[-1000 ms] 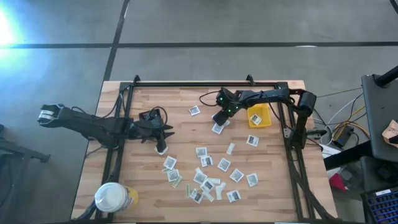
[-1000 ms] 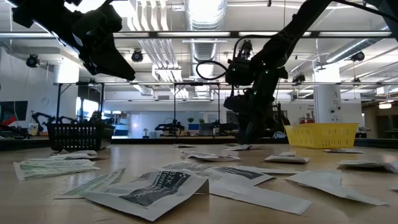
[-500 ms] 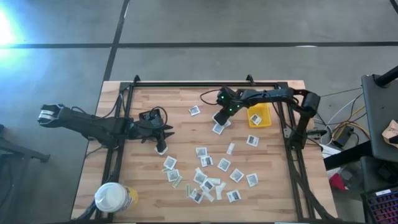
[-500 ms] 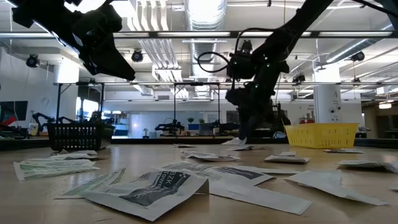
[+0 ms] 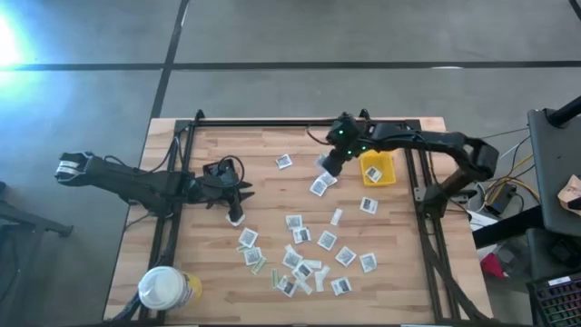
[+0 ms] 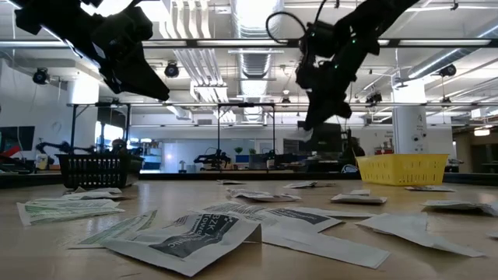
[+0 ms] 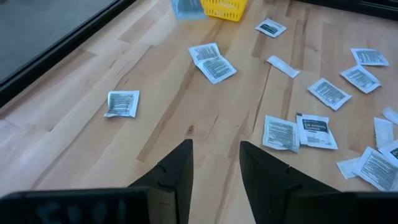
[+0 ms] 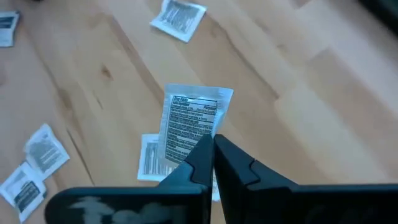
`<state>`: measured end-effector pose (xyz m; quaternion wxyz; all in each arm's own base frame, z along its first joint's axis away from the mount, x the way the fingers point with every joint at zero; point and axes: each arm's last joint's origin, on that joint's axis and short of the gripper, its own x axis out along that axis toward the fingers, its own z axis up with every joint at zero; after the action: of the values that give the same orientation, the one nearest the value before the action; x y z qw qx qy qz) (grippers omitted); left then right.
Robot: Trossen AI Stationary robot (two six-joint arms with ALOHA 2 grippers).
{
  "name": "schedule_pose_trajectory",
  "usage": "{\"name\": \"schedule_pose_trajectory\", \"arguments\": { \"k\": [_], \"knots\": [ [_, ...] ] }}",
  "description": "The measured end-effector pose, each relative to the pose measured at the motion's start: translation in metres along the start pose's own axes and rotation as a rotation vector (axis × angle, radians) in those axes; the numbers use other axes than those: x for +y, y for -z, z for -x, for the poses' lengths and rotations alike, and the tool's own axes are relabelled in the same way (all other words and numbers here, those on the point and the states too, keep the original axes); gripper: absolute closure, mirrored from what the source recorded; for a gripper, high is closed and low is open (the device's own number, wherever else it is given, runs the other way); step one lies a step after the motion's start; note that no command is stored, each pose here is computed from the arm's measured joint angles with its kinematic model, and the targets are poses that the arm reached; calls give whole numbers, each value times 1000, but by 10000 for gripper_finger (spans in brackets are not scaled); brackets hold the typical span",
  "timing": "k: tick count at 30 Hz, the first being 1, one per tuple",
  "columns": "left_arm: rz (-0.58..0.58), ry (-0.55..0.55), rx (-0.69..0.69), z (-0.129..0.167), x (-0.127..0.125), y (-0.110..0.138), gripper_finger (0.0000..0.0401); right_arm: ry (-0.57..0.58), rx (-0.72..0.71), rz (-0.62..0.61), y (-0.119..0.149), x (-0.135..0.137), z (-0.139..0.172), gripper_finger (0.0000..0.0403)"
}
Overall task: Pick & Place First Aid Supplies
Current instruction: Put the black pad into the yellow bin
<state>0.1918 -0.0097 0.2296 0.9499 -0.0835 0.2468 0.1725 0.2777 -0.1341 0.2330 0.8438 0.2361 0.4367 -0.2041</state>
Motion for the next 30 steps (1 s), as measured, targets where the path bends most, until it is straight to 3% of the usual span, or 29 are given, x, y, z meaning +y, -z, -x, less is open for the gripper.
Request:
{"name": "schedule_pose_trajectory", "arguments": {
  "k": [16,24,30],
  "knots": [
    [-2,-34,-12,0,1,0,277,311,-110,9,19,-5,78,394],
    [-2,-34,-12,0,1,0,277,436,-79,-20,34,-11,85,394],
    [-2,-34,-12,0,1,0,277,466,-28,-63,54,-17,81,394]
  ]
}}
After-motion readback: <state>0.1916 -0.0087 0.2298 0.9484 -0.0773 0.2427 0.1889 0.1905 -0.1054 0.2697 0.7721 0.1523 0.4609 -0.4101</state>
